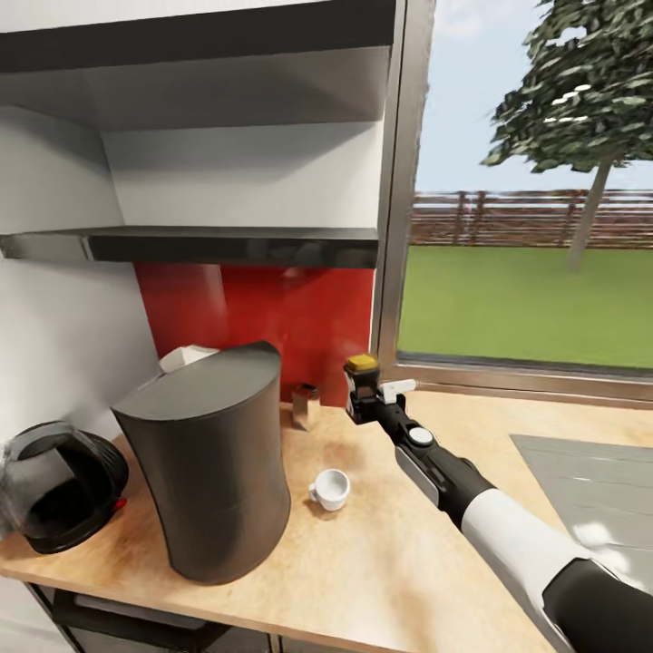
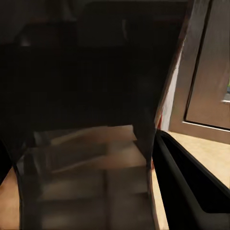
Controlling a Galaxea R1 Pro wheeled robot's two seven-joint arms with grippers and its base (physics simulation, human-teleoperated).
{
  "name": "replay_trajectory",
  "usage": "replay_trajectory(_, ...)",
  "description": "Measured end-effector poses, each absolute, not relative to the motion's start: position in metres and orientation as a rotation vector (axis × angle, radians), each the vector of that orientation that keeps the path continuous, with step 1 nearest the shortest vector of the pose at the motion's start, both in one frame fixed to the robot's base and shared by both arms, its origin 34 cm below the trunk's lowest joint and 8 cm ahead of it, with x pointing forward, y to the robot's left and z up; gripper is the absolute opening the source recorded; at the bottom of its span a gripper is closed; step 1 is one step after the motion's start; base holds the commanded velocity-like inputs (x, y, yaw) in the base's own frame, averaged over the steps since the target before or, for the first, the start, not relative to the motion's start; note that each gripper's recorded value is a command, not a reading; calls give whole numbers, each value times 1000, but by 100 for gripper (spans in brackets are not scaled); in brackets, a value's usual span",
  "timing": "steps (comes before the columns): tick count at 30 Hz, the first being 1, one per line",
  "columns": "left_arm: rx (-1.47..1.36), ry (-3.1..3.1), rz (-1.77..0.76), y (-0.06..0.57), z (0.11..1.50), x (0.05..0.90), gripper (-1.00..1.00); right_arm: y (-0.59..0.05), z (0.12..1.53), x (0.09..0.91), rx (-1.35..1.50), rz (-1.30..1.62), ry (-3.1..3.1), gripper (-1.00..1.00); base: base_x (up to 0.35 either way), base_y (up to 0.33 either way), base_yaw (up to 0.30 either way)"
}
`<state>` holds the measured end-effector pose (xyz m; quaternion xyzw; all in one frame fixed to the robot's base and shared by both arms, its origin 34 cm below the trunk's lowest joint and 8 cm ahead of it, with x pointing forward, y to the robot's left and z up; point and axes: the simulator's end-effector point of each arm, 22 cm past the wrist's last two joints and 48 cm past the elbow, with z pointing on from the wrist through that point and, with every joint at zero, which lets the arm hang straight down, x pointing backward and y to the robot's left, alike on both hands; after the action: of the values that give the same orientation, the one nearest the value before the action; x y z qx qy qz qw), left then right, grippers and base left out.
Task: Set up a coffee station on the kitchen countertop: keep the coffee maker on the countertop, move the bottle of coffee from the kitchen shelf to the counter next to the coffee maker, place a paper coffee filter on top of the coffee maker, put the saucer next to the coffee maker with the coffee cup on the saucer, and place the electric kettle next to the coffee maker.
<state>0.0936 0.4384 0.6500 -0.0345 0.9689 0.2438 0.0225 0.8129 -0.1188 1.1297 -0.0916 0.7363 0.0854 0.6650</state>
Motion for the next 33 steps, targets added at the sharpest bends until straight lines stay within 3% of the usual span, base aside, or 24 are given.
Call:
replay_trajectory(13, -127, 2993, 757, 439, 650, 96, 100, -122, 1118, 807, -202, 194, 1665, -100, 0, 0, 262)
replay_trajectory(22, -129, 2995, 759, 439, 650, 95, 100, -151, 1097, 809, -200, 148, 1708, -100, 0, 0, 14)
replay_trajectory(33, -131, 2994, 761, 439, 650, 95, 100, -142, 1083, 802, -262, 209, 1683, -100, 0, 65, 0)
